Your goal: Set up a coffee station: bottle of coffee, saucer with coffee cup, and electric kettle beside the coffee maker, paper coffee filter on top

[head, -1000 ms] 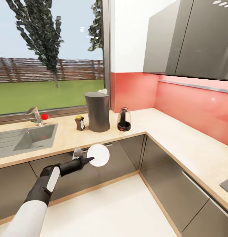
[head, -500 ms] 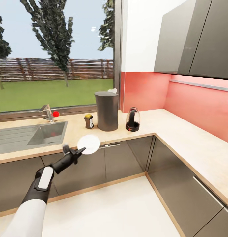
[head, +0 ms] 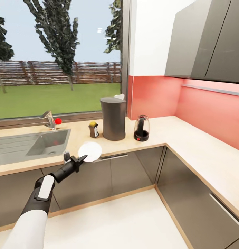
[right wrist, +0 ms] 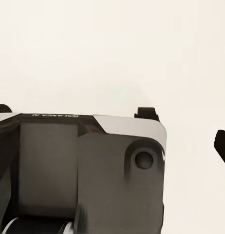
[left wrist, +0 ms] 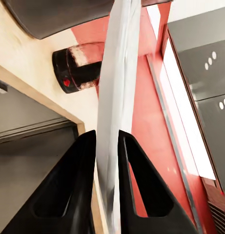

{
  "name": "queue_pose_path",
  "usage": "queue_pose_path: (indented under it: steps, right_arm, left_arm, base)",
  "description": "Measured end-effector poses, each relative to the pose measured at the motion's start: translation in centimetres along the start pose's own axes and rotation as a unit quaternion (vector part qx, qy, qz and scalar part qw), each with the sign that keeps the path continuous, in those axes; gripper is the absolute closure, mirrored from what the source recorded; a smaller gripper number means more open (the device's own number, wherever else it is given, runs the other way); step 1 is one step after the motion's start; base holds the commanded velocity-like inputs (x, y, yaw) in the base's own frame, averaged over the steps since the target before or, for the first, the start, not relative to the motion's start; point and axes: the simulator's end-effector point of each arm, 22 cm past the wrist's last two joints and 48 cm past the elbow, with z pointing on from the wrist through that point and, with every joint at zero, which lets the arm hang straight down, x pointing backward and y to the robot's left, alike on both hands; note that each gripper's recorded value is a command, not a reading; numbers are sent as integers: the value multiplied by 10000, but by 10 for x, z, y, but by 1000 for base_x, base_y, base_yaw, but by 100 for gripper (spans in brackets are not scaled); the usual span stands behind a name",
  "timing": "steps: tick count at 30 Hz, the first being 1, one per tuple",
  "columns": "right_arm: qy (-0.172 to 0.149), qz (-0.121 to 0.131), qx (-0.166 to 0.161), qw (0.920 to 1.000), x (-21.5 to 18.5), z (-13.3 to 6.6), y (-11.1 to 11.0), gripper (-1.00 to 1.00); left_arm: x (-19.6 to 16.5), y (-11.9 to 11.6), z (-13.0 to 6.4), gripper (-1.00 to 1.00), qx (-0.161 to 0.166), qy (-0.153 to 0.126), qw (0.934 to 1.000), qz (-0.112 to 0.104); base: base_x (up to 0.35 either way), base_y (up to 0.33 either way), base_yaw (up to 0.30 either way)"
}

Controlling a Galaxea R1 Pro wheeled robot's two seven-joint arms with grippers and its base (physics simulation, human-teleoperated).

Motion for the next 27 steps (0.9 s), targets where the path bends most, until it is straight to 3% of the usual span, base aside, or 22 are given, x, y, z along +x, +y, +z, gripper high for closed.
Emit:
queue_pose_path:
  steps: [9, 14, 19, 27]
  right_arm:
    - [3, -2, 1, 10000, 0, 0, 0, -100]
    - [2, 1, 15, 10000, 0, 0, -1, -100]
    - [-3, 2, 9, 10000, 0, 0, 0, -100]
    - [-5, 4, 4, 10000, 0, 0, 0, -100]
  left_arm:
    - [3, 3, 1, 100, -30, 28, 10000, -10]
    - [4, 7, 1, 100, -71, 28, 10000, -23]
    - [-3, 9, 1, 100, -86, -149, 9998, 120]
    - [6, 23, 2, 100, -185, -120, 9998, -22]
  base:
    - [294, -138, 262]
    - [243, -193, 34]
    - [226, -206, 2]
    - [224, -196, 0]
